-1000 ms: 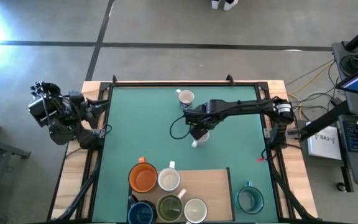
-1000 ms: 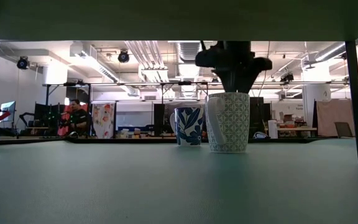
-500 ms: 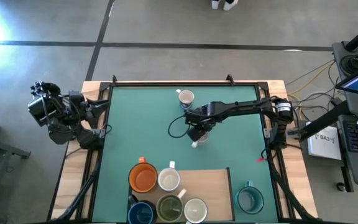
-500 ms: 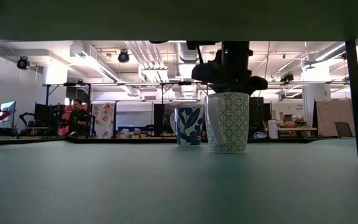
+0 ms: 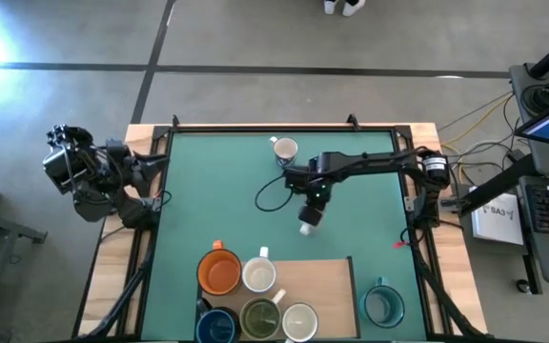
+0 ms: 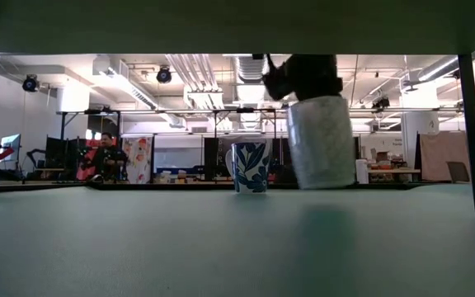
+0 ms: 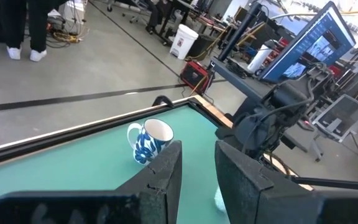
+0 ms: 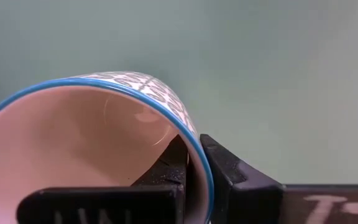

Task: Place coffee mugs
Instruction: Put the green patterned mug on the shelf

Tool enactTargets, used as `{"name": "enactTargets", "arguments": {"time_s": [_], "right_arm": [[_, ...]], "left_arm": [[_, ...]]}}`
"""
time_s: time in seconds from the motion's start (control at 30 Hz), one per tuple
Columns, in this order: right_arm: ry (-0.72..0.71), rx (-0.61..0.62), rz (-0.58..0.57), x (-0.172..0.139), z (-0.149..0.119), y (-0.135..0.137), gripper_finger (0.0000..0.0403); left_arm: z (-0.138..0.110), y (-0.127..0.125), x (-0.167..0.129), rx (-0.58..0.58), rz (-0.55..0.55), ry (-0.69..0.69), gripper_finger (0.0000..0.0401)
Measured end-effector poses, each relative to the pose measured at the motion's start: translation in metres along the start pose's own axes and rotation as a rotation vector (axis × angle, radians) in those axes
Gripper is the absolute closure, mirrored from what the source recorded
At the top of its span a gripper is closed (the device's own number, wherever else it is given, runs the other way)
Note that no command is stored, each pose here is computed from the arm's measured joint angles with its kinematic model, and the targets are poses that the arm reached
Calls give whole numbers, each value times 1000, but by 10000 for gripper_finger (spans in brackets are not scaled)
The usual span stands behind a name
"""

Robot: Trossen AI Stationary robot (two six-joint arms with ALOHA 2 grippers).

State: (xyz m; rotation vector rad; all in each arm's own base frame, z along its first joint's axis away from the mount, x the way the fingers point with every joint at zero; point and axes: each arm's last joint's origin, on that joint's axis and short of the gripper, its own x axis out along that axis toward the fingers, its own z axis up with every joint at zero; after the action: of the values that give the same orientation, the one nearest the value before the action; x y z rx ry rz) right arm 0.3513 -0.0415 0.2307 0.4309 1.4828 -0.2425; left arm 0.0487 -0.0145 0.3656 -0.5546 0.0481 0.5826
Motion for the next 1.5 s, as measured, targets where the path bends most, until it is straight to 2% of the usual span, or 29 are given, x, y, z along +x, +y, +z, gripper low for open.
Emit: {"name": "enactTargets", "arguments": {"time_s": [0.23,0.37,0.53,0.7,0.93,1.13,1.33,1.5], "right_arm": [[47,-231,-11,-40,-11,2,388],[-42,-295,6,-68,-19,7,388],[-133,-359,29,-99,-44,19,389],[-166,-452,57,-112,-72,43,389],[-152,-553,90,-110,-103,86,389],[-147,-510,121,-115,-114,106,389],[-224,-468,134,-134,-113,109,390],[-197,-432,185,-136,-120,119,390]], "left_arm": [[-3,-7,1,5,8,-22,322],[-4,-8,2,-27,9,-25,322],[-4,-8,2,-105,8,-26,322],[-4,-7,1,-125,9,-26,322],[-8,0,3,-225,23,-35,322],[-25,9,8,-304,58,-52,322],[-46,23,13,-387,110,35,322],[-60,33,16,-427,134,65,322]]}}
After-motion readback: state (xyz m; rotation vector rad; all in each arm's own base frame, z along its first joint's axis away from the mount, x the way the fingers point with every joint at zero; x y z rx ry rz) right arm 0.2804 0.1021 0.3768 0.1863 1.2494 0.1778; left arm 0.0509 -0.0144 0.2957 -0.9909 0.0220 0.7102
